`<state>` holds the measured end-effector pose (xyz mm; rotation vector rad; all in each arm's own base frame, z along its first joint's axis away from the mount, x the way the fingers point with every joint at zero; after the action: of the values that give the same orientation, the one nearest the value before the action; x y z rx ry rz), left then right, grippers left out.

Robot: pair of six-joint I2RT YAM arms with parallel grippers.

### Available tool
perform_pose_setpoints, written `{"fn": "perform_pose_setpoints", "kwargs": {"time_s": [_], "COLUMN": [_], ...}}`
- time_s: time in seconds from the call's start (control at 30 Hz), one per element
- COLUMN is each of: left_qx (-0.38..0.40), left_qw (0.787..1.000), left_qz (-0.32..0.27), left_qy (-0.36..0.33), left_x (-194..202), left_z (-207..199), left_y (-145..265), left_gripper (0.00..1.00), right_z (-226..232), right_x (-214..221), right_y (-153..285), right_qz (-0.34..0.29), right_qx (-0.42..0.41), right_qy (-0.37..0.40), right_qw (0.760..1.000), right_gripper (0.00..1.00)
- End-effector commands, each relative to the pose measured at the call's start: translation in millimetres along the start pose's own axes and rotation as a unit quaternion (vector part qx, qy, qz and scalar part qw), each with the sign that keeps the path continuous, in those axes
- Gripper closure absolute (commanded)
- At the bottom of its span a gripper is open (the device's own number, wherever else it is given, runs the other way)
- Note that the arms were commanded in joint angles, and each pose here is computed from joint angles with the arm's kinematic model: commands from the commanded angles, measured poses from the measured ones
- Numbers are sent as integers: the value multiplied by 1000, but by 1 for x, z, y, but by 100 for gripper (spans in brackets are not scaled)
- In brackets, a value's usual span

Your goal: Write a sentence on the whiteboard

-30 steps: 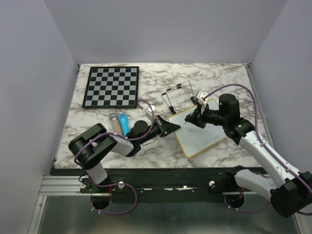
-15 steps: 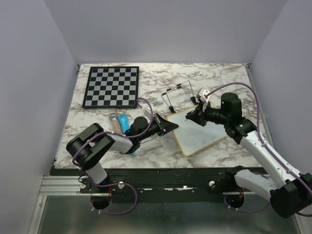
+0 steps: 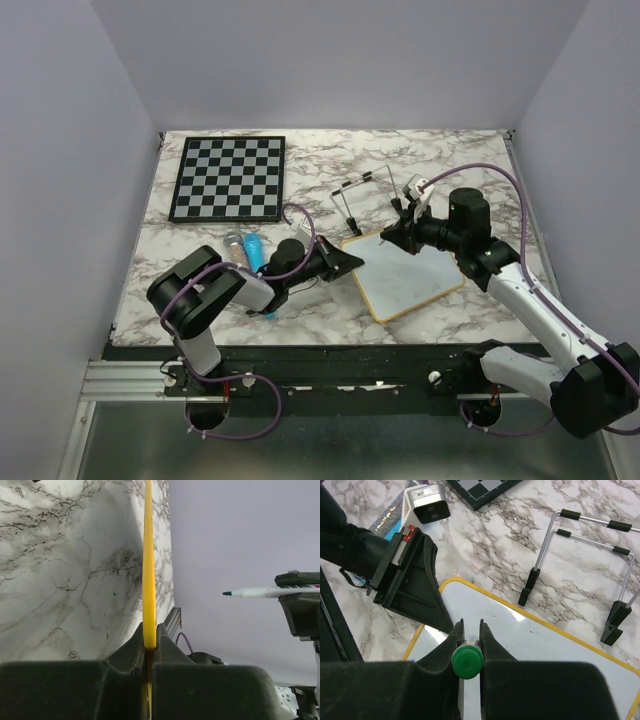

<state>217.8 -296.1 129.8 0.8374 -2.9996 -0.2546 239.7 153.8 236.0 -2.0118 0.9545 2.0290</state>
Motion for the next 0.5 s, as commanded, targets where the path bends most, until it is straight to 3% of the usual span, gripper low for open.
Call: {"fn": "perform_pose_setpoints", "kwargs": {"time_s": [0.0, 0.33, 0.43, 0.47], "left_qx": [42, 57, 58, 55], "left_qw": [999, 998, 998, 997], "left_qz": [5, 12, 3, 0], "left_qy": [13, 22, -17, -61], "left_x": [-2, -1, -3, -4], "left_z": [-18, -12, -15, -13], "left_y": [-3, -5, -4, -4], "left_gripper": [100, 100, 100, 100], "right_z": [-8, -9, -10, -10], "right_x": [9, 12, 15, 15], "right_y": [-3, -6, -8, -8], "right_qz": [6, -9, -3, -4], "right_qx": [48, 53, 53, 51], "right_qy": [-34, -25, -32, -33], "right_qw": [998, 998, 998, 998], "right_gripper": [99, 99, 100, 100]}}
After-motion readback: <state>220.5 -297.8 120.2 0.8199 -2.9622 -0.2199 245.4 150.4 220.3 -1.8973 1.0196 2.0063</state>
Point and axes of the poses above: each gripper's point midway between its finger pads, its own y axis back along the fingers, its own z axis along the line the jaws close on, x = y × z, the point moved 7 cm from there along y, back along the fingers, and after that the axes turned 9 degrees about y, right-handed, at the moved point
